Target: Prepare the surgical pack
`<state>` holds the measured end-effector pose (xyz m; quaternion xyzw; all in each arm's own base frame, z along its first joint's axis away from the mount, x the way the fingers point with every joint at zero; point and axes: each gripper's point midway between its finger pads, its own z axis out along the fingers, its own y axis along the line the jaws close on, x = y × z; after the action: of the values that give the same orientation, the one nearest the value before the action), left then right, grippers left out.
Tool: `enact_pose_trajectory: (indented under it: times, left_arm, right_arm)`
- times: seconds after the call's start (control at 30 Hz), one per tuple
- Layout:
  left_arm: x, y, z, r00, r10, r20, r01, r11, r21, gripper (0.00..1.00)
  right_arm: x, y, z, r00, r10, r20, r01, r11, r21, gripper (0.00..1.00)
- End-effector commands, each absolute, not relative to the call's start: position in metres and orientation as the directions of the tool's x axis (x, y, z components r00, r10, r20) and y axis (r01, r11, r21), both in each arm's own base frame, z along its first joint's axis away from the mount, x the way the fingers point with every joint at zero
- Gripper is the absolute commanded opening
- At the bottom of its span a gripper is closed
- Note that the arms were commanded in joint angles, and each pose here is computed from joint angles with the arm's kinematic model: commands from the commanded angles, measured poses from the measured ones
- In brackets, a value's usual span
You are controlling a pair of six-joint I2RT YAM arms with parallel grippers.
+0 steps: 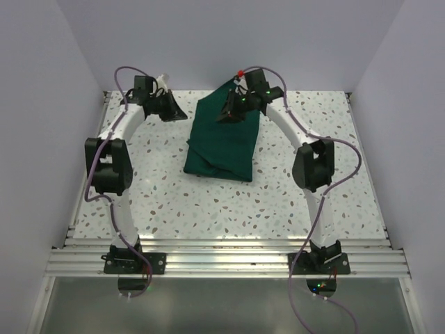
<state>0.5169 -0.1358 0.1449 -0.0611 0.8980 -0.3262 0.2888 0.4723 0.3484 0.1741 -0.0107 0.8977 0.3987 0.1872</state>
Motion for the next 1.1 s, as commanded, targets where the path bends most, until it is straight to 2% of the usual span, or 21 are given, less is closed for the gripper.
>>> enact_pose_trajectory:
  times: [0.0,0.03,0.07,0.13,0.17,0.37,0.6,0.77,0.9,1.07]
  left_arm:
    - [0.496,-0.171,0.16,-0.861,-0.24,-0.449,0.23,0.602,-0.765,0.0]
    - [0.498,-0.174,0.158,-0.862,-0.253,-0.438,0.226,0.582,-0.781,0.0]
    - [0.495,-0.179,0.151,-0.873,-0.251,-0.418,0.217,0.568,-0.794,0.0]
    - [0.495,-0.184,0.142,-0.884,-0.25,-0.396,0.208,0.548,-0.81,0.0]
    - [0.495,-0.19,0.141,-0.889,-0.241,-0.391,0.212,0.54,-0.814,0.0]
    - [0.488,-0.208,0.111,-0.919,-0.214,-0.332,0.17,0.544,-0.822,0.0]
    - [0.476,-0.2,0.076,-0.941,-0.223,-0.256,0.076,0.596,-0.799,0.0]
    - [0.471,-0.195,0.063,-0.946,-0.214,-0.244,0.058,0.63,-0.775,0.0]
    - [0.471,-0.193,0.066,-0.945,-0.198,-0.259,0.074,0.643,-0.762,0.0]
    - [0.477,-0.186,0.088,-0.922,-0.192,-0.336,0.12,0.682,-0.721,0.0]
  right_arm:
    - [0.411,0.352,0.199,-0.961,-0.03,-0.276,-0.246,0.552,0.796,0.17]
    - [0.403,0.353,0.197,-0.962,-0.055,-0.268,-0.256,0.527,0.81,0.09]
    - [0.399,0.355,0.203,-0.955,-0.064,-0.289,-0.282,0.497,0.821,0.07]
    - [0.382,0.355,0.186,-0.97,-0.087,-0.225,-0.239,0.47,0.85,0.01]
    - [0.381,0.357,0.185,-0.968,-0.089,-0.235,-0.25,0.448,0.858,0.0]
    - [0.353,0.369,0.135,-0.981,-0.175,-0.089,-0.159,0.443,0.882,0.0]
    - [0.331,0.361,0.103,-0.979,-0.201,-0.036,-0.132,0.487,0.863,0.0]
    - [0.306,0.345,0.083,-0.975,-0.223,0.017,-0.104,0.517,0.85,0.0]
    - [0.31,0.342,0.085,-0.971,-0.237,-0.018,-0.147,0.54,0.829,0.0]
    - [0.335,0.352,0.141,-0.972,-0.189,-0.141,-0.219,0.496,0.84,0.0]
